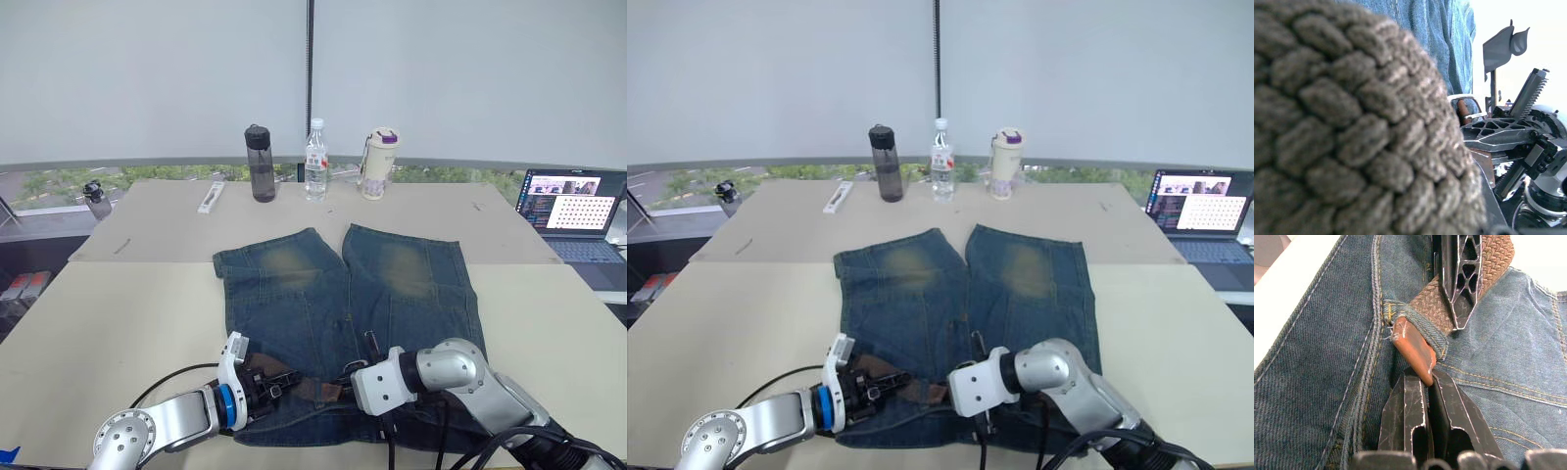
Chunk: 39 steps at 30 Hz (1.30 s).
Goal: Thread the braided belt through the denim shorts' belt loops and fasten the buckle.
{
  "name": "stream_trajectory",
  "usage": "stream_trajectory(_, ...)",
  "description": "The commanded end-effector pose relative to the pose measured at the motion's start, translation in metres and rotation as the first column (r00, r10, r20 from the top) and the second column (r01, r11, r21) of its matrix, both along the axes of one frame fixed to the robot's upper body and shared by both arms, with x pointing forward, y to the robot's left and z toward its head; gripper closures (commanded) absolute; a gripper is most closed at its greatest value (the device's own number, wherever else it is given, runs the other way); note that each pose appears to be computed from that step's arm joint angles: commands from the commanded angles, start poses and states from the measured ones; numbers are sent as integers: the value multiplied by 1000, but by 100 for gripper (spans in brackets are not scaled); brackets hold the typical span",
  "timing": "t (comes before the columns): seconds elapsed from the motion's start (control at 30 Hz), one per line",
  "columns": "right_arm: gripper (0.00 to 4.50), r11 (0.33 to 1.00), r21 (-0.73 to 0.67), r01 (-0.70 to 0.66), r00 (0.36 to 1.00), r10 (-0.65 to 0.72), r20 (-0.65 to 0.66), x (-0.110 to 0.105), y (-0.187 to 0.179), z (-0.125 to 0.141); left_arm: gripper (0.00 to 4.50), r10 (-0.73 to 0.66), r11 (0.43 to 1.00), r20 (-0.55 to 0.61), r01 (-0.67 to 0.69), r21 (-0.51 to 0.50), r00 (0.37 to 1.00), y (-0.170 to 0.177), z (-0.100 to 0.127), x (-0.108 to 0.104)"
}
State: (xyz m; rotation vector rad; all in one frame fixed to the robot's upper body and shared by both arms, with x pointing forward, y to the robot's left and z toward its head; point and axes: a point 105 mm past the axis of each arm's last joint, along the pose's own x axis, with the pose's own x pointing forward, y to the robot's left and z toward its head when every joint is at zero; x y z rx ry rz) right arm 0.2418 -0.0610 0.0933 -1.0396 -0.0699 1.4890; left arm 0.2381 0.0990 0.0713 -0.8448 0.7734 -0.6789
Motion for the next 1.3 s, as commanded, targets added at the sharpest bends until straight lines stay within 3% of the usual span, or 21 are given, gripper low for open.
stream_trajectory(0.03, 450, 997, 64, 36, 999, -38, 22, 1, -6, 18, 313, -12, 1000, 204, 7, 26, 979, 8, 30, 9)
stream_trajectory(0.1, 450, 994, 76, 76, 997, -75, -5, 0, -13, 19, 243, -76, 994, 313, 46, 103, 947, 11, 39, 7)
stream_trajectory(0.2, 450, 979, 123, 164, 986, -159, -50, 1, -27, 29, 139, -251, 952, 471, 128, 278, 845, 14, 47, -2)
stream_trajectory(0.33, 450, 947, 175, 270, 962, -256, -97, 5, -45, 47, 11, -367, 918, 559, 190, 349, 744, 14, 54, -8)
stream_trajectory(0.37, 450, 943, 170, 285, 958, -272, -96, 6, -50, 50, 3, -395, 907, 569, 208, 366, 721, 12, 54, -10)
stream_trajectory(0.73, 450, 875, 225, 428, 902, -398, -167, 12, -79, 81, 3, -474, 880, 663, 274, 389, 580, 1, 59, -14)
stream_trajectory(1.0, 450, 918, 105, 383, 909, -354, -218, -5, -66, 38, 3, -509, 859, 659, 284, 425, 553, -7, 48, 0)
stream_trajectory(1.2, 235, 949, 27, 316, 927, -302, -221, -20, -63, 29, 0, -524, 851, 648, 300, 431, 553, -12, 44, -1)
stream_trajectory(1.3, 235, 963, -16, 268, 944, -266, -197, -26, -60, 23, 0, -527, 849, 648, 304, 433, 549, -12, 43, 0)
